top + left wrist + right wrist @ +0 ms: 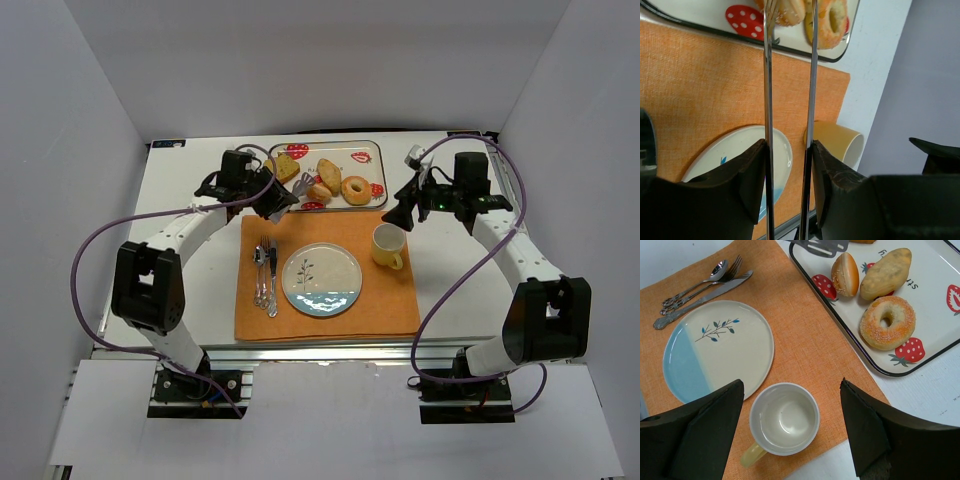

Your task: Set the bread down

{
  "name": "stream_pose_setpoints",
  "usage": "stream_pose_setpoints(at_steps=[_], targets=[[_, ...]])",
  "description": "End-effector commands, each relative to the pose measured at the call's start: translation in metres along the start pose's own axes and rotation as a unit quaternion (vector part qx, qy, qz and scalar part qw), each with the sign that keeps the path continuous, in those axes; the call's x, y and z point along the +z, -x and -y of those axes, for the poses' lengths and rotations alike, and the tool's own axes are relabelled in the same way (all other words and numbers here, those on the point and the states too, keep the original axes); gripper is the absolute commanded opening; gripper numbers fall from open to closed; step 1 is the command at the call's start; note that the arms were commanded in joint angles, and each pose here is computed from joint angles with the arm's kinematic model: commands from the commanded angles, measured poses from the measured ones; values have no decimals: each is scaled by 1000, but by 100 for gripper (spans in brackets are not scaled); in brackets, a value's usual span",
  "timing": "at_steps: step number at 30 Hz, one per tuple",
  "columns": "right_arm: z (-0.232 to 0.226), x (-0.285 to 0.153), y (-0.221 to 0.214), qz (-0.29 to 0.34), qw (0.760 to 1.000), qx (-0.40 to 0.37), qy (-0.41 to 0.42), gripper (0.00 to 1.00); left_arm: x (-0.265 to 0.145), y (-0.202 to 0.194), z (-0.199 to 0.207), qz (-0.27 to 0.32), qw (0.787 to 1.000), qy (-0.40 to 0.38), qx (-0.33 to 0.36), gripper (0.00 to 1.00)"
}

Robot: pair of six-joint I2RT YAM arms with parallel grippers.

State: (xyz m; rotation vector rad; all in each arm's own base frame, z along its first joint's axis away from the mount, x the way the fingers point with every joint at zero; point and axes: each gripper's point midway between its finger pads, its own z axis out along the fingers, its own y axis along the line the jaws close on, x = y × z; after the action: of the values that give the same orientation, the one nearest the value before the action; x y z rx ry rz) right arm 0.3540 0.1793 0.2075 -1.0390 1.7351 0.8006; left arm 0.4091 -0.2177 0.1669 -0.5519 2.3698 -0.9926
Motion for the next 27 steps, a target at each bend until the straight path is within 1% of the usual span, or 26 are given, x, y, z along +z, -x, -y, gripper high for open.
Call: stream_pose_setpoints(at_steps=[1,18,27], targets=[[-3,-6,14,23,1000,-16,1,82,-4,-1,6,-6,1000,0,5,50],[-3,-9,5,22,1000,-8,1,82,12,0,2,-17,1000,-1,-6,56],[-4,-10,1,21,1000,-6,1,82,11,3,14,-10,1000,-24,-17,56]])
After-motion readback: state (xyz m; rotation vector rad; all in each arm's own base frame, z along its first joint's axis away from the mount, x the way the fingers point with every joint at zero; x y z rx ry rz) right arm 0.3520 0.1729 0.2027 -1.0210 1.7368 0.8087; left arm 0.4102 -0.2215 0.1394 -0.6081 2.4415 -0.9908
